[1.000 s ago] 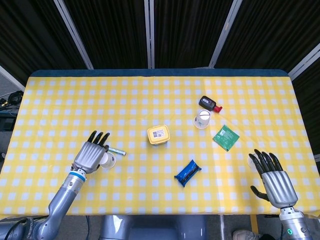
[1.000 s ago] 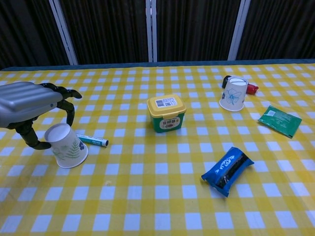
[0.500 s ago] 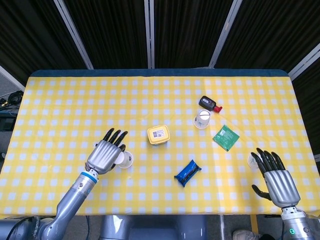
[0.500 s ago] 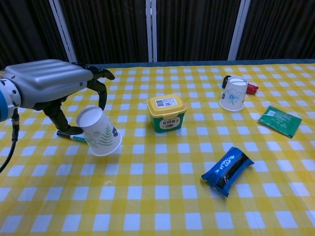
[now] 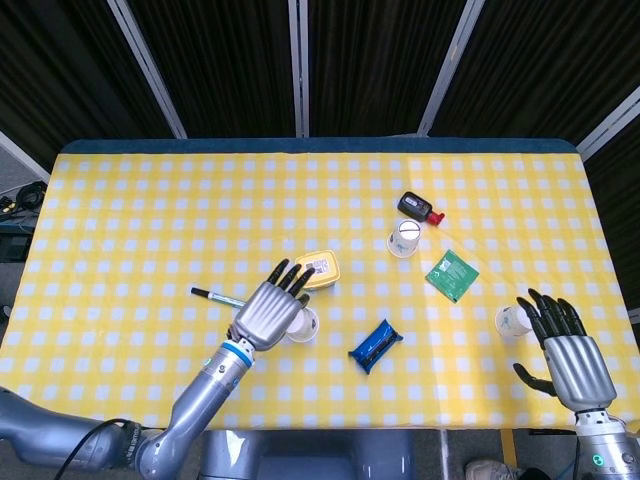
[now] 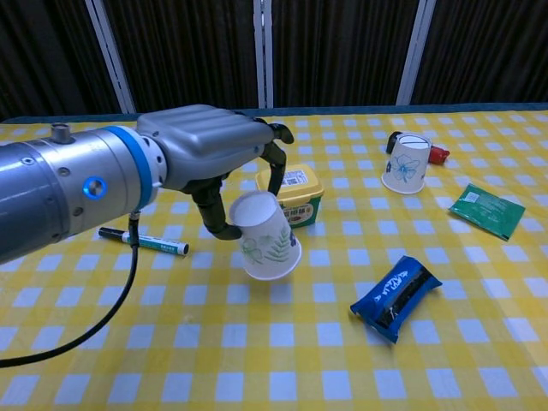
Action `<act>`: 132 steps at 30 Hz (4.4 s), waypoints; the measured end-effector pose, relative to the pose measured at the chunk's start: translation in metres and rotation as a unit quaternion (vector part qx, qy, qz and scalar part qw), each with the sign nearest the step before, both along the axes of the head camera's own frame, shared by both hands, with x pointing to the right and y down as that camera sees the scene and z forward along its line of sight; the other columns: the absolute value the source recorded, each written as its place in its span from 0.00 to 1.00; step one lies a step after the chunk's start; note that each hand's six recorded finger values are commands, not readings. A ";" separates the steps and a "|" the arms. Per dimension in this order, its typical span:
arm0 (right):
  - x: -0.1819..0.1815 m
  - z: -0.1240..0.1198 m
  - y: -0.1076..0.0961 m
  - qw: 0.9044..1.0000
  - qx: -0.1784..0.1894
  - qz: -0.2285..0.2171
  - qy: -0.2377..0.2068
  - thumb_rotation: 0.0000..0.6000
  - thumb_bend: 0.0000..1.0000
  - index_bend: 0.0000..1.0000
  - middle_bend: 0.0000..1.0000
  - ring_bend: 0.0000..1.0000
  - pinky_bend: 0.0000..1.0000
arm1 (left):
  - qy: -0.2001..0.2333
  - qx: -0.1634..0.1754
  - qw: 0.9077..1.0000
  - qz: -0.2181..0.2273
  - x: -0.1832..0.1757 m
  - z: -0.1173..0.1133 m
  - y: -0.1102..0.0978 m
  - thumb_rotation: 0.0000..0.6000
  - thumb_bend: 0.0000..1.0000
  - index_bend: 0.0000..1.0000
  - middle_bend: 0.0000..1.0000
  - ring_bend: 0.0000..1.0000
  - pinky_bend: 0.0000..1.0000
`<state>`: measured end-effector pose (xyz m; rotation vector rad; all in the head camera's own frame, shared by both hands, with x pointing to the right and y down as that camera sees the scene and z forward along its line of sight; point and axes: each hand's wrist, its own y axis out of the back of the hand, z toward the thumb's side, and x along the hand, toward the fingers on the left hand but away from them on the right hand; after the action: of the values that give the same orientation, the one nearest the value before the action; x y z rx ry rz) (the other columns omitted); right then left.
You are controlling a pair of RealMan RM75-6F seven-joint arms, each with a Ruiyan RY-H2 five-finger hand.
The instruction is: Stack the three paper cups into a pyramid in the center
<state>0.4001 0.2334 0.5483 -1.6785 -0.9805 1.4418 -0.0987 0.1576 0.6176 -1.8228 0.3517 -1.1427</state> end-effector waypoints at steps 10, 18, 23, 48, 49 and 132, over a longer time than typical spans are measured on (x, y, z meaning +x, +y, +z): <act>0.000 -0.001 0.000 1.000 0.000 -0.001 -0.003 1.00 0.12 0.04 0.00 0.00 0.00 | -0.029 0.000 1.000 0.002 0.019 0.012 0.002 1.00 0.27 0.45 0.00 0.00 0.00; -0.003 -0.001 0.002 1.000 -0.001 -0.005 -0.003 1.00 0.12 0.04 0.00 0.00 0.00 | -0.057 0.004 0.998 0.001 0.012 0.015 0.003 1.00 0.27 0.41 0.00 0.00 0.00; -0.003 -0.001 0.002 1.000 0.000 -0.005 -0.002 1.00 0.12 0.04 0.00 0.00 0.00 | -0.063 -0.002 0.998 0.007 0.013 0.017 0.007 1.00 0.27 0.42 0.00 0.00 0.00; -0.004 0.000 0.004 1.000 -0.001 -0.009 0.004 1.00 0.12 0.04 0.00 0.00 0.00 | -0.088 -0.017 0.996 -0.009 -0.011 0.006 0.010 1.00 0.25 0.00 0.00 0.00 0.00; -0.003 0.000 0.004 1.000 -0.001 -0.008 0.005 1.00 0.12 0.04 0.00 0.00 0.00 | -0.083 -0.016 0.996 -0.014 -0.014 0.003 0.009 1.00 0.25 0.00 0.00 0.00 0.00; -0.006 0.061 -0.067 0.995 -0.079 0.013 0.064 1.00 0.26 0.51 0.14 0.00 0.00 | 0.009 0.158 0.966 -0.206 -0.279 -0.091 0.059 1.00 0.23 0.00 0.00 0.00 0.00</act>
<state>0.3944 0.1664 0.6092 -1.6653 -0.8393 1.6617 -0.3776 0.2168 0.5261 -1.5154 0.9029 -1.2636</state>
